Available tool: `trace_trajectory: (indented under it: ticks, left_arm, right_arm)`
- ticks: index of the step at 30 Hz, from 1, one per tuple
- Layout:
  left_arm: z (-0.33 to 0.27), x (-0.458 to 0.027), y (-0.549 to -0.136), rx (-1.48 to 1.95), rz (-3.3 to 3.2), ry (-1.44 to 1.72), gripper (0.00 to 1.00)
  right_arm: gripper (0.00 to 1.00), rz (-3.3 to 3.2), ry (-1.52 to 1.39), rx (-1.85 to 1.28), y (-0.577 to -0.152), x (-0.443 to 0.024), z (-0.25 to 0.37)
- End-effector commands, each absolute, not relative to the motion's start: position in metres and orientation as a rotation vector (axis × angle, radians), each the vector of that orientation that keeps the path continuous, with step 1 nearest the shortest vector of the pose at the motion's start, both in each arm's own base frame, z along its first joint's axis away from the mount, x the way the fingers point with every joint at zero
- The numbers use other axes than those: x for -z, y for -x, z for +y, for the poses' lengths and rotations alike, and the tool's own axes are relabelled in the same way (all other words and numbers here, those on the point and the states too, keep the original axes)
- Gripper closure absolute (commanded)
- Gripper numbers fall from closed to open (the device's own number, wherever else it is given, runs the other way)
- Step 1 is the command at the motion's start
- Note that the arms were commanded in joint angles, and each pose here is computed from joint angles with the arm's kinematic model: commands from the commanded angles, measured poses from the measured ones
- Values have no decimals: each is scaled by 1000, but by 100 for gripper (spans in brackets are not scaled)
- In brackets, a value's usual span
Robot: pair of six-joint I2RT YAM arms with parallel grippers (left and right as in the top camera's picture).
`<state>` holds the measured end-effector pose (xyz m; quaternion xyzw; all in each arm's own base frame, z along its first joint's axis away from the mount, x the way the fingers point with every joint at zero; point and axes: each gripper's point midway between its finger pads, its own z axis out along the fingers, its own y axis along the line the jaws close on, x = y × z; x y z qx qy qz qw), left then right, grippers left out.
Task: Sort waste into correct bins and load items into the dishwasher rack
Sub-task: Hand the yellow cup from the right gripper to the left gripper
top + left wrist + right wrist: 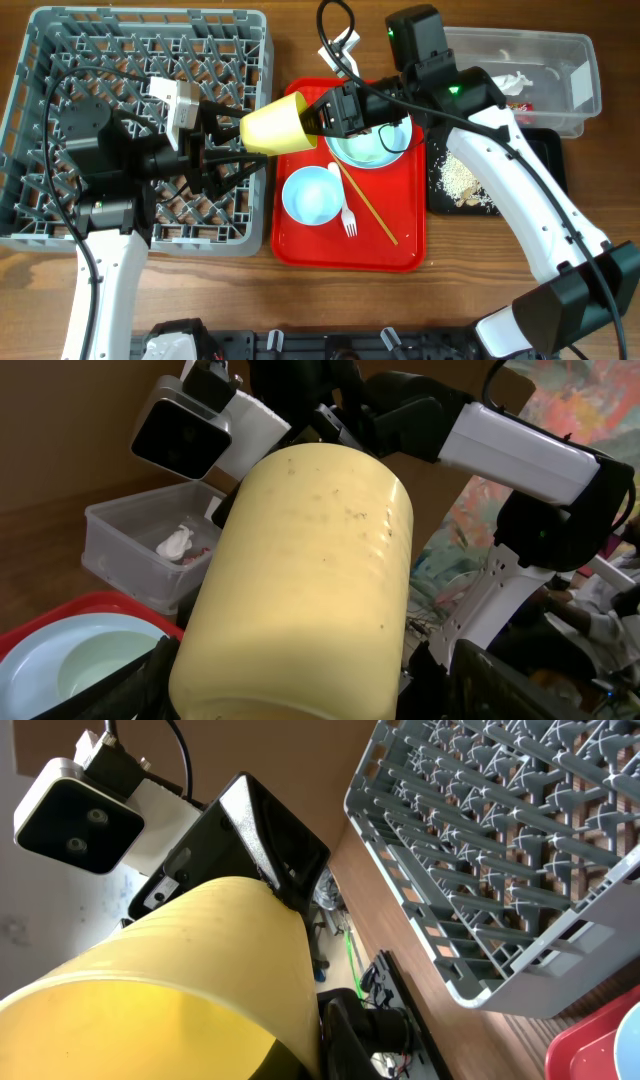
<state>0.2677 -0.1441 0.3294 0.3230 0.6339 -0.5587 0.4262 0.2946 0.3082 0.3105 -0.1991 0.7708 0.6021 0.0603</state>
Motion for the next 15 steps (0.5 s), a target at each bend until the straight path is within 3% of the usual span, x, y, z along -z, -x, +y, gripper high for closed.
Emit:
trace_trajectory:
  ticks: [1,8,15]
  left_arm:
    - [-144,-335,-264,1407,1560,-844,16]
    - [-144,-336,-264,1398,1550,-855,27]
    - [-144,-337,-264,1396,1549,-856,24]
  right_arm:
    - [96,2340,597,-1867,-294,-309,310]
    - [96,2346,592,-1872,-293,-309,309]
    - [96,2353,594,-1884,-290,-309,311]
